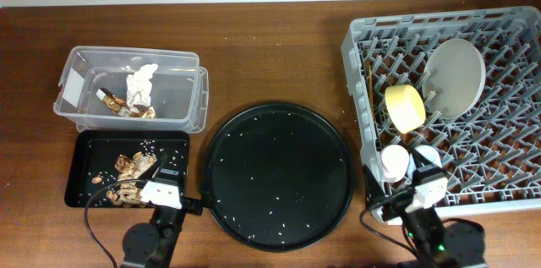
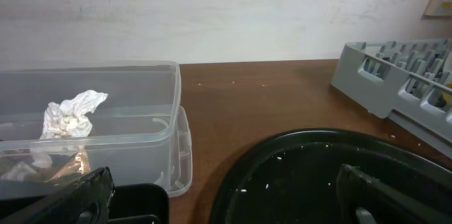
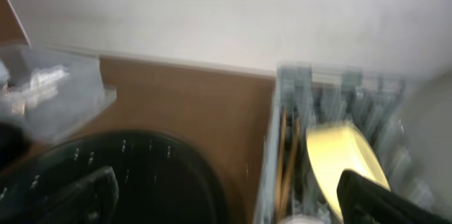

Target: Sort waste into correct bins and load items into the dishwasher rack

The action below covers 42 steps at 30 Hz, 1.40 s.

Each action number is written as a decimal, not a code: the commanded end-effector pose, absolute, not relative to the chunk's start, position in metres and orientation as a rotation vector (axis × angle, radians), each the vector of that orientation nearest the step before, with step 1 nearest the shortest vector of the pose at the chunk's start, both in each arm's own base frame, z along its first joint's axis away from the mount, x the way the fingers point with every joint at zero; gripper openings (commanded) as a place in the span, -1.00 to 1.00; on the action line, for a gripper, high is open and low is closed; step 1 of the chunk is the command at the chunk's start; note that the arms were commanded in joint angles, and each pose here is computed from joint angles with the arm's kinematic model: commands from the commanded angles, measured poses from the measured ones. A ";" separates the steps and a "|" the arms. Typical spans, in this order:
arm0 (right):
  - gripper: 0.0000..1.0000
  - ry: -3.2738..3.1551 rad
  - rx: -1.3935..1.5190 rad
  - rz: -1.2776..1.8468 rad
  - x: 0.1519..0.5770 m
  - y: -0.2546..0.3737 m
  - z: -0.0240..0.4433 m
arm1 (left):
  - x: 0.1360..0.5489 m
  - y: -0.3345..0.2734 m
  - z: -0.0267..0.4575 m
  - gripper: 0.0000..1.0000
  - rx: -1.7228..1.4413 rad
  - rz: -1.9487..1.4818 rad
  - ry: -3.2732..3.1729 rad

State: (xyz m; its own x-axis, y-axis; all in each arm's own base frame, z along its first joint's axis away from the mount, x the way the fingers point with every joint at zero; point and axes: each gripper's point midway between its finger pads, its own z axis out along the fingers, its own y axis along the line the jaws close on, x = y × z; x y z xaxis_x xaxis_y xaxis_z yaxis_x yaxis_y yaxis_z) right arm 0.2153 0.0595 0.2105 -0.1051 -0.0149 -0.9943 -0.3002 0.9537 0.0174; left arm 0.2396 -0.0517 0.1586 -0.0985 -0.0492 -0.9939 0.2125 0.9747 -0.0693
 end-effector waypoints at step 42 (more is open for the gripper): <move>0.97 1.612 -0.259 0.274 0.236 0.067 0.161 | 0.240 -0.052 0.158 0.99 0.139 -0.211 1.653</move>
State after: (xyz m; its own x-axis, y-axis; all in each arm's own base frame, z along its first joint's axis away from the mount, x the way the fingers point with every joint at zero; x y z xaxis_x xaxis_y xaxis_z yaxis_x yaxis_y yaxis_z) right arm 0.2356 0.0689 0.1631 -0.0581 -0.0090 -0.9983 -0.3381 0.9410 0.0112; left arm 0.2396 -0.0517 0.1585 -0.0989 -0.0492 -0.9939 0.2128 0.9746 -0.0694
